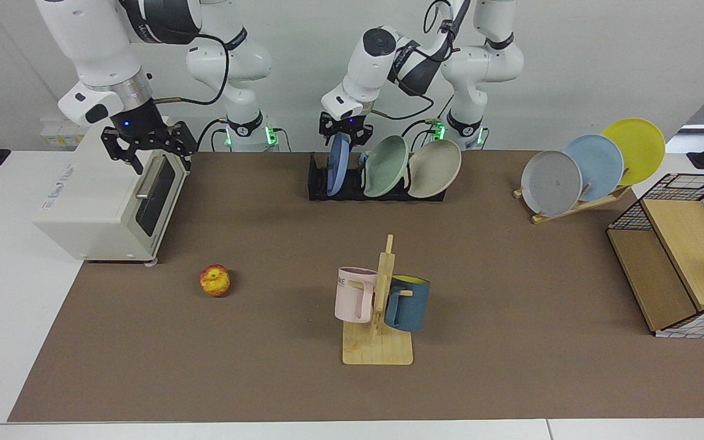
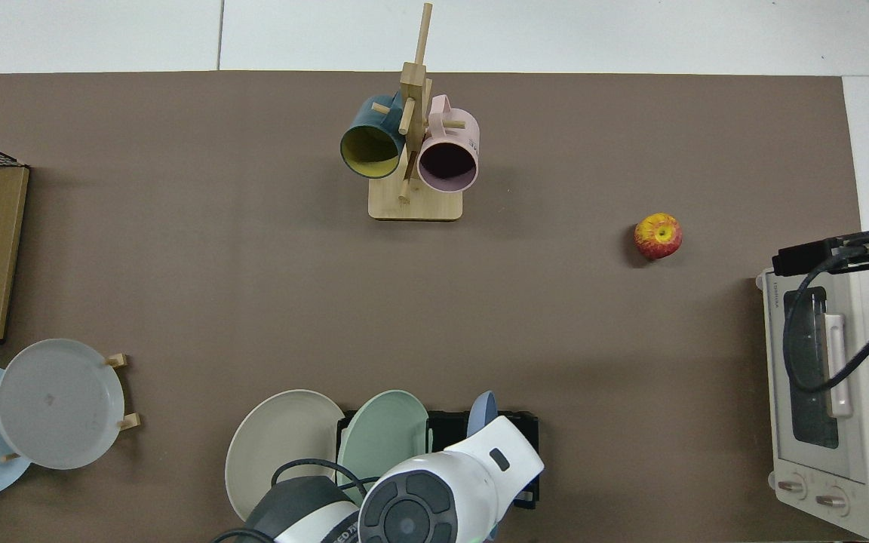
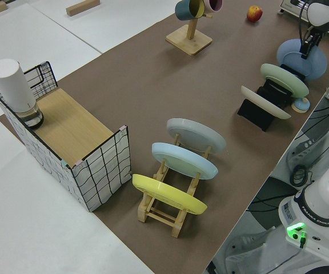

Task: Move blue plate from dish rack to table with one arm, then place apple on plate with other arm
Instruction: 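Grasp the blue plate rim with the left gripper and lift it out, then carry the blue plate with the left gripper while the right gripper reaches the apple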

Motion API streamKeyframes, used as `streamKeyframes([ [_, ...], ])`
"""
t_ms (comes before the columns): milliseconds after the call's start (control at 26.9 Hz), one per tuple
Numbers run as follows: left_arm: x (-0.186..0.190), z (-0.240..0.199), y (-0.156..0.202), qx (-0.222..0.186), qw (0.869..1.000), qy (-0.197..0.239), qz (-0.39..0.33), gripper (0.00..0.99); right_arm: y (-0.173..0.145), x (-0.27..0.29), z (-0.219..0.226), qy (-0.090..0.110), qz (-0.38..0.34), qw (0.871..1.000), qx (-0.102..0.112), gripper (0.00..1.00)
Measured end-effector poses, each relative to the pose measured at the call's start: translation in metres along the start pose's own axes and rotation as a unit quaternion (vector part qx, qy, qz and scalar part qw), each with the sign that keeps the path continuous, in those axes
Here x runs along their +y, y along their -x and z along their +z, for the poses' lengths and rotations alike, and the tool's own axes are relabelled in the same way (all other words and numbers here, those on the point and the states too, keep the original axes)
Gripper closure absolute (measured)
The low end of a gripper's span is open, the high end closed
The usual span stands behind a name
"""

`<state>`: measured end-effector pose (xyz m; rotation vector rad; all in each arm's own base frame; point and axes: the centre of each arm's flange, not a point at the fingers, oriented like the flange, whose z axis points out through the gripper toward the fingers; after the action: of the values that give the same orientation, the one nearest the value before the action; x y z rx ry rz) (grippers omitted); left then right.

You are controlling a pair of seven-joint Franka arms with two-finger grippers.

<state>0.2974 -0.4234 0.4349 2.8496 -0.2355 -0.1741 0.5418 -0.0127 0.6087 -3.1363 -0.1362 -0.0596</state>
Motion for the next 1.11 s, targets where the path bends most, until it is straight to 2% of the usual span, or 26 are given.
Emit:
streamKeyframes([
  [74, 0.001, -0.001, 0.000, 0.000, 1.000, 0.001, 0.001, 0.427, 0.000, 0.000, 0.000, 0.000, 0.000, 1.000, 0.000, 0.00],
  [111, 0.001, -0.001, 0.000, 0.000, 1.000, 0.001, 0.001, 0.551, 0.000, 0.000, 0.000, 0.000, 0.000, 1.000, 0.000, 0.00],
  [186, 0.002, -0.002, 0.000, -0.001, 1.000, 0.000, 0.002, 0.643, 0.000, 0.000, 0.000, 0.000, 0.000, 1.000, 0.000, 0.00],
  [223, 0.001, -0.002, 0.000, -0.003, 1.000, -0.003, 0.002, 0.740, 0.000, 0.000, 0.000, 0.000, 0.000, 1.000, 0.000, 0.00],
  [260, 0.001, -0.003, 0.000, -0.006, 1.000, -0.007, 0.004, 0.789, 0.000, 0.000, 0.000, 0.000, 0.000, 1.000, 0.000, 0.00],
  [408, -0.001, -0.012, -0.002, -0.011, 0.999, -0.031, 0.016, 0.828, 0.000, 0.000, 0.000, 0.000, 0.000, 1.000, 0.000, 0.00],
  [446, -0.002, -0.016, -0.004, -0.010, 0.999, -0.037, 0.018, 0.855, 0.000, 0.000, 0.000, 0.000, 0.000, 1.000, 0.000, 0.00],
  [483, -0.003, -0.020, -0.006, -0.009, 0.999, -0.045, 0.020, 0.925, 0.000, 0.001, 0.000, 0.000, 0.001, 1.000, 0.000, 0.00],
  [854, -0.011, -0.074, -0.025, 0.005, 0.996, -0.089, 0.030, 0.934, 0.001, 0.005, 0.000, 0.000, 0.005, 1.000, 0.000, 0.00],
  [1114, -0.041, -0.099, -0.054, 0.022, 0.996, -0.081, -0.003, 0.934, 0.001, 0.005, 0.000, 0.000, 0.005, 1.000, 0.000, 0.00],
])
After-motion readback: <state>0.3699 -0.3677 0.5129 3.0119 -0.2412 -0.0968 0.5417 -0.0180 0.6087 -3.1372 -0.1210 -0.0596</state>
